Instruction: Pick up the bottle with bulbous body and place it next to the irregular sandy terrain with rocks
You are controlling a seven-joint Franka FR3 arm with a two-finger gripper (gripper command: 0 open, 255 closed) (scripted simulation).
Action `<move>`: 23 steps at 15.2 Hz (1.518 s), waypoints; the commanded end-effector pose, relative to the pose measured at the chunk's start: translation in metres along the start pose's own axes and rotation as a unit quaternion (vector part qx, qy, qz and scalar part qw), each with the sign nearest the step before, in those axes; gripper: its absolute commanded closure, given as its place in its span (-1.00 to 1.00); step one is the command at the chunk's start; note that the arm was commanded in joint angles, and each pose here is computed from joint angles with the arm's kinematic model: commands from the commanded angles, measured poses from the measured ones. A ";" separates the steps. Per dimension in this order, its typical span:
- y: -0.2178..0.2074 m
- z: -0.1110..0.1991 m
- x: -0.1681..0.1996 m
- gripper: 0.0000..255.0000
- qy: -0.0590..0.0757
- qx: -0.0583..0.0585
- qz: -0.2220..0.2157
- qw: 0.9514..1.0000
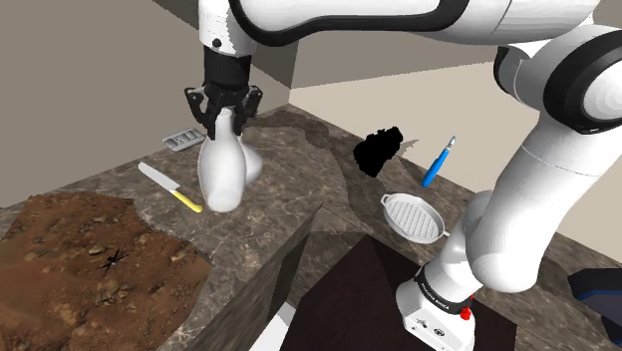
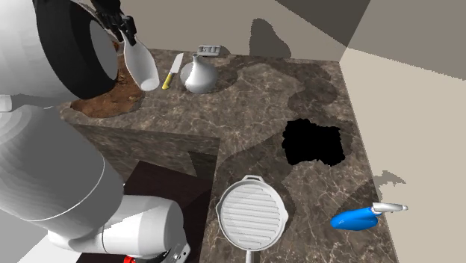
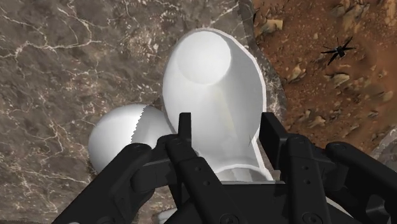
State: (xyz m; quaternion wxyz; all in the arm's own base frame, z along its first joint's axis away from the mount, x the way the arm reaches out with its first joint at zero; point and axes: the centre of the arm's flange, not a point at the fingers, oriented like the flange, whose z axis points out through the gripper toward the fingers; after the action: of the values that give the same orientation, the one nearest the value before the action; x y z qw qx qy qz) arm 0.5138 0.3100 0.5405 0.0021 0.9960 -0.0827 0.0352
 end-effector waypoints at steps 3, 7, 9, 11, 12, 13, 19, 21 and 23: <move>-0.013 0.026 0.000 1.00 0.000 0.000 0.001 1.000; -0.013 0.047 -0.001 1.00 0.000 0.000 0.001 1.000; -0.013 0.057 -0.002 1.00 0.000 0.000 0.001 1.000; -0.013 0.068 -0.003 1.00 0.000 0.000 0.001 1.000; -0.013 0.073 -0.003 1.00 0.000 0.000 0.001 1.000; -0.013 0.078 -0.003 1.00 0.000 0.000 0.001 1.000; -0.013 0.107 -0.005 1.00 0.000 0.000 0.001 1.000; -0.013 0.107 -0.005 1.00 0.000 0.000 0.001 1.000; -0.013 0.107 -0.005 1.00 0.000 0.000 0.001 1.000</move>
State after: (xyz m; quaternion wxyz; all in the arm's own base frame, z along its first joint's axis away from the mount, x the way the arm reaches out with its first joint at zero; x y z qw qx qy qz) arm 0.5182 0.3225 0.4331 0.0019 0.9959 -0.0835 0.0352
